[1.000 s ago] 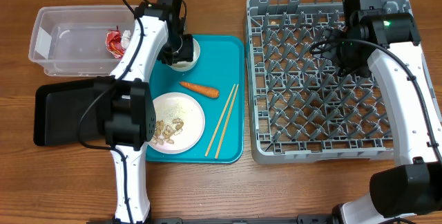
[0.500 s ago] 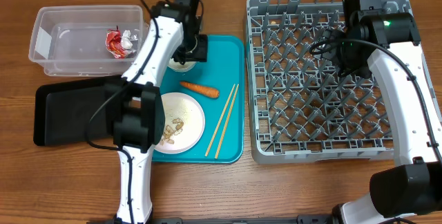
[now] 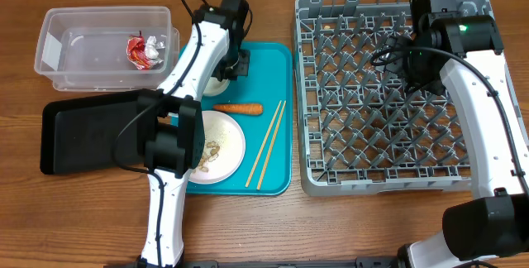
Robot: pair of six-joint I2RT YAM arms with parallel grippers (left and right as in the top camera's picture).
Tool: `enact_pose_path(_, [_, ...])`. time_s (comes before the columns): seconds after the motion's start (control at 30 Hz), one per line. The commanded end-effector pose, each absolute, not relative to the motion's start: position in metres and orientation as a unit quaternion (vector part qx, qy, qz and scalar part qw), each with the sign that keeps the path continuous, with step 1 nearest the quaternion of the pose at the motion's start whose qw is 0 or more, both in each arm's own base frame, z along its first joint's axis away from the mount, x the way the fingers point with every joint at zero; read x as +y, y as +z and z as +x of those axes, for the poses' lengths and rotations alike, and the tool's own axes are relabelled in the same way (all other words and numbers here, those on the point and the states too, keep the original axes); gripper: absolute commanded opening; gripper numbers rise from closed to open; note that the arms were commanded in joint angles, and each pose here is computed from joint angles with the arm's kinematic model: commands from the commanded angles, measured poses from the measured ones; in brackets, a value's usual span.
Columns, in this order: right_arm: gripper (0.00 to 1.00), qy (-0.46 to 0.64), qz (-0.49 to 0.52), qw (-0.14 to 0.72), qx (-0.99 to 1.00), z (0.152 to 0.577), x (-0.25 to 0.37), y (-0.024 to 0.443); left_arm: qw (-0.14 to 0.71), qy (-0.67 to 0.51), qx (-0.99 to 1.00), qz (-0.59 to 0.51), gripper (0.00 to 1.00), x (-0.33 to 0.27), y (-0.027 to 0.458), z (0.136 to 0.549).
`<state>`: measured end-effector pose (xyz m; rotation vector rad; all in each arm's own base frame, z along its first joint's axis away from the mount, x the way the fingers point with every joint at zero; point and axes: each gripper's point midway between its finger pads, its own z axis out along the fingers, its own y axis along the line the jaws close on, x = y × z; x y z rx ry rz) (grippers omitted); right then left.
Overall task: Sort waste into correct bins and load items into the dishwasher
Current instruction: 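Carry the white bowl right and set it in the rack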
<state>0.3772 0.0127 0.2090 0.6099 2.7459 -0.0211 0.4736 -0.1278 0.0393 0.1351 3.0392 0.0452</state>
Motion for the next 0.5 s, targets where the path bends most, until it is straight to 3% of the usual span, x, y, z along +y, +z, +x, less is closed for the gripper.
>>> enact_pose_path(0.0, [0.88,-0.018,0.223,0.19,0.956,0.38,0.004,0.225,0.106,-0.067,0.99,0.057,0.04,-0.157,0.109,0.488])
enact_pose_path(0.17, [0.83,-0.098,0.275,0.191,0.937,0.363,-0.052,0.232,0.162,-0.358,0.905,0.164,0.04,-0.25,0.227,0.475])
enact_pose_path(0.3, [0.85,-0.101,0.335,0.208,0.913,0.343,-0.095,0.253,0.183,-0.538,0.786,0.244,0.04,-0.303,0.294,0.46])
enact_pose_path(0.47, [0.87,-0.056,0.393,0.197,0.897,0.318,-0.122,0.259,0.22,-0.59,0.72,0.291,0.04,-0.379,0.321,0.455])
